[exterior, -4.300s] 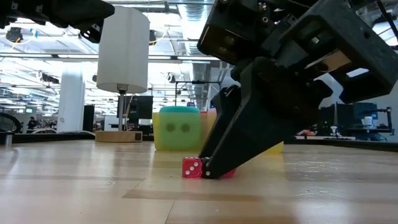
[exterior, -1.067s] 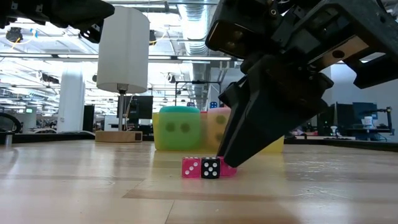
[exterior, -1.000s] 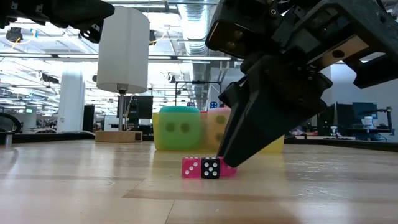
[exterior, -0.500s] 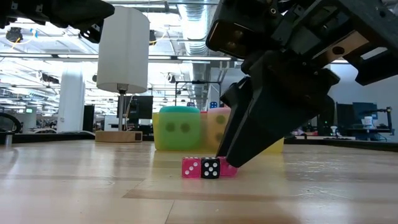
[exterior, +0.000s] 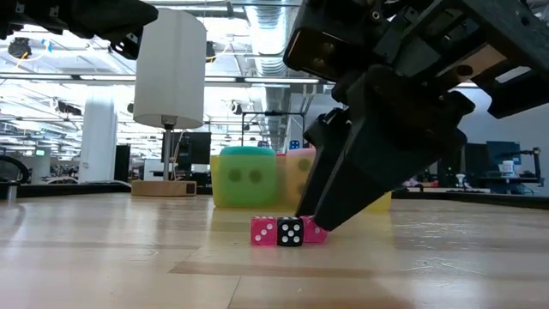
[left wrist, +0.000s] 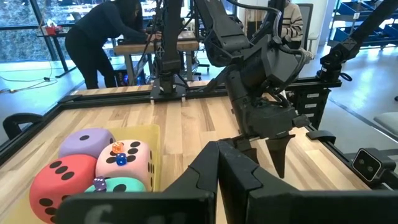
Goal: Pick & Place Dice
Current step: Put the right small pink dice into the yellow bin
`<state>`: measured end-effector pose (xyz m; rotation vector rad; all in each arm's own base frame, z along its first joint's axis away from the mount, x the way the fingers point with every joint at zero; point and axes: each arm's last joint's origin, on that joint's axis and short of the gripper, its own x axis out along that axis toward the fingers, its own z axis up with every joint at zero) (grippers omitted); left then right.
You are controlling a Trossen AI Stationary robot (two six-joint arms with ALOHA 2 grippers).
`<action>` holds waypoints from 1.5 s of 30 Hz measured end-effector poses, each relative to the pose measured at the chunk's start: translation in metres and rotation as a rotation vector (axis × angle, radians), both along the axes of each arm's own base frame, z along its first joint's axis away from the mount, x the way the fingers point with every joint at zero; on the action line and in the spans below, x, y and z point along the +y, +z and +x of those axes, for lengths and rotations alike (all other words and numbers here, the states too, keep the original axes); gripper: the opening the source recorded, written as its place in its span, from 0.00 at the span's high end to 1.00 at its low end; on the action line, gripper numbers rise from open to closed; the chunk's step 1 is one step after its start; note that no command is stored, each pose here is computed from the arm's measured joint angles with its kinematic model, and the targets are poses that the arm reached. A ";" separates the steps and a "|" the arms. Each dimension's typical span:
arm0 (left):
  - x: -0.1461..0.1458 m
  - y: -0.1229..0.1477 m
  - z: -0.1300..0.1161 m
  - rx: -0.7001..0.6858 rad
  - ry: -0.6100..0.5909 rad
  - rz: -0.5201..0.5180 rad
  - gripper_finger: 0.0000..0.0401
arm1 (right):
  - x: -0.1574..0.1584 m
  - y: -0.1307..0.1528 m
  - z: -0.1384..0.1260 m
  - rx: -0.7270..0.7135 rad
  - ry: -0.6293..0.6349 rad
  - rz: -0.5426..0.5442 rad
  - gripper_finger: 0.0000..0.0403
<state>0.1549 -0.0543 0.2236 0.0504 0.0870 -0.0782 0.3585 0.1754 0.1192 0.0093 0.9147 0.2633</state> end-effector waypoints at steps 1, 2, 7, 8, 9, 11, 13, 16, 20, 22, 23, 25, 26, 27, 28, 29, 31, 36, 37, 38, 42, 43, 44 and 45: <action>0.000 0.000 0.000 0.000 0.000 0.000 1.00 | 0.000 0.000 0.000 -0.002 0.001 0.000 0.59; 0.000 0.000 0.000 0.000 0.000 0.000 1.00 | 0.000 -0.002 0.001 -0.008 0.001 0.001 0.60; 0.000 0.000 0.000 0.001 0.000 0.000 1.00 | 0.003 -0.021 0.006 -0.020 -0.004 0.006 0.62; 0.000 0.000 0.000 0.001 0.000 0.001 1.00 | 0.004 -0.022 0.005 -0.017 -0.001 0.006 0.62; 0.000 0.000 0.000 0.001 0.000 0.000 1.00 | 0.005 -0.022 0.005 -0.014 0.003 0.006 0.62; 0.000 0.000 0.000 0.003 0.000 0.001 1.00 | 0.005 -0.022 0.005 -0.016 0.003 0.007 0.62; 0.000 0.000 0.000 0.003 0.000 0.001 1.00 | 0.005 -0.017 0.004 -0.019 0.004 0.010 0.62; 0.000 0.000 0.000 0.003 0.000 0.002 1.00 | 0.004 -0.017 0.003 -0.010 0.005 0.009 0.62; 0.000 0.000 0.000 0.003 0.000 0.001 1.00 | 0.004 -0.018 0.003 -0.006 0.003 0.009 0.62; 0.000 0.000 0.000 0.003 0.000 0.001 1.00 | 0.004 -0.018 0.003 -0.004 0.003 0.008 0.62; 0.000 0.000 0.000 0.003 0.000 0.002 1.00 | 0.004 -0.018 0.003 -0.005 0.003 0.008 0.62; 0.000 0.000 0.000 0.003 -0.001 0.001 1.00 | 0.004 -0.018 0.003 -0.013 0.003 0.012 0.62; 0.000 0.000 0.000 0.003 0.000 0.001 1.00 | 0.004 -0.017 0.004 -0.020 0.003 0.015 0.62; 0.000 0.000 0.000 0.003 0.000 0.001 1.00 | 0.004 -0.017 0.004 -0.022 0.003 0.016 0.62; 0.000 0.000 0.000 0.003 0.000 0.001 1.00 | 0.004 -0.017 0.004 -0.022 0.003 0.016 0.63; 0.000 0.000 0.000 0.003 0.000 0.001 1.00 | 0.004 -0.017 0.004 -0.022 0.003 0.016 0.64; 0.000 0.000 0.000 0.003 0.000 0.001 1.00 | 0.004 -0.017 0.004 -0.024 0.005 0.014 0.66; 0.000 0.000 0.000 0.003 0.000 0.001 1.00 | 0.004 -0.017 0.004 -0.027 0.005 0.010 0.76; 0.000 0.000 0.000 0.003 0.000 0.001 1.00 | 0.004 -0.017 0.004 -0.027 0.005 0.010 0.78; 0.000 0.000 0.000 0.003 0.000 0.001 1.00 | 0.004 -0.017 0.004 -0.027 0.005 0.009 0.80; 0.000 0.000 0.000 0.003 0.000 0.001 1.00 | 0.004 -0.017 0.004 -0.031 0.005 0.011 0.84; 0.000 0.000 0.000 0.003 0.000 0.001 1.00 | 0.004 -0.017 0.005 -0.032 0.004 0.012 0.85; 0.000 0.000 0.000 0.003 0.000 0.001 1.00 | 0.004 -0.016 0.007 -0.034 0.002 0.014 0.85; 0.000 0.000 0.000 0.003 0.000 0.001 1.00 | 0.003 -0.015 0.008 -0.034 -0.001 0.015 0.85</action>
